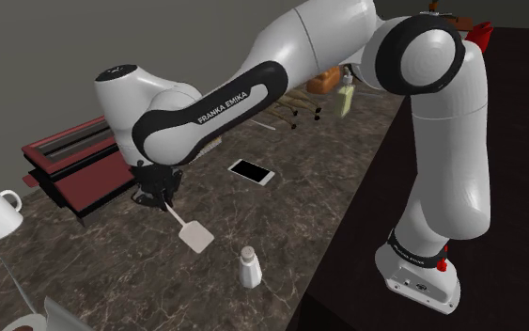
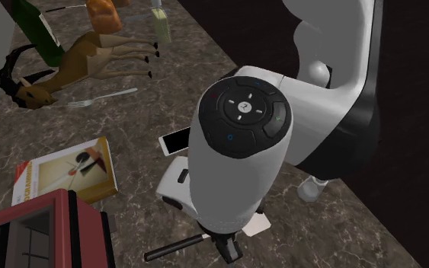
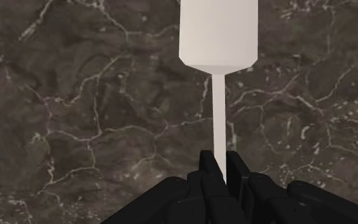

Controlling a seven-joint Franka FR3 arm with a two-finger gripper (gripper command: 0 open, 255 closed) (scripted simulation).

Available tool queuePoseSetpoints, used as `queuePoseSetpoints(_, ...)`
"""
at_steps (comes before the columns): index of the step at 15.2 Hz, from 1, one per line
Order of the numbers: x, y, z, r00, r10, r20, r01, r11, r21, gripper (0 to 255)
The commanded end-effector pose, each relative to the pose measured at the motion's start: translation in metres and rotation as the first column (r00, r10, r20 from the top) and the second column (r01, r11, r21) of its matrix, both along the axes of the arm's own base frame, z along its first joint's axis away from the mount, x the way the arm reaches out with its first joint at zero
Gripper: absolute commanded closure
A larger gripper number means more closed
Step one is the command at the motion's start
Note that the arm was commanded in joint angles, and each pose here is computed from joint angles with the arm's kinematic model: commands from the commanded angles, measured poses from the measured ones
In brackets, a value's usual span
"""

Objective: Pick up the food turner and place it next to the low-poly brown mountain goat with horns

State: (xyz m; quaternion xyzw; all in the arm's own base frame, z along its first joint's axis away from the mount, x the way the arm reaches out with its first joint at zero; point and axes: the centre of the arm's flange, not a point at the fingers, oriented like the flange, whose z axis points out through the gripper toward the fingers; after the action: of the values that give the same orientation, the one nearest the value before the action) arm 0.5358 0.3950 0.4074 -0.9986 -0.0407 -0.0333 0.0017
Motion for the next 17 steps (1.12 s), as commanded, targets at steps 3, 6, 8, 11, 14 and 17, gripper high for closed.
queuePoseSetpoints(3,0.000,0.000,0.021,1.000,0.000,0.000,0.000,1.000,0.000,255)
queuePoseSetpoints(6,0.000,0.000,0.037,1.000,0.000,0.000,0.000,1.000,0.000,255)
queuePoseSetpoints(8,0.000,0.000,0.047,1.000,0.000,0.000,0.000,1.000,0.000,255)
queuePoseSetpoints(11,0.000,0.000,0.063,1.000,0.000,0.000,0.000,1.000,0.000,255)
queuePoseSetpoints(14,0.000,0.000,0.079,1.000,0.000,0.000,0.000,1.000,0.000,255)
queuePoseSetpoints(17,0.000,0.000,0.095,1.000,0.000,0.000,0.000,1.000,0.000,255)
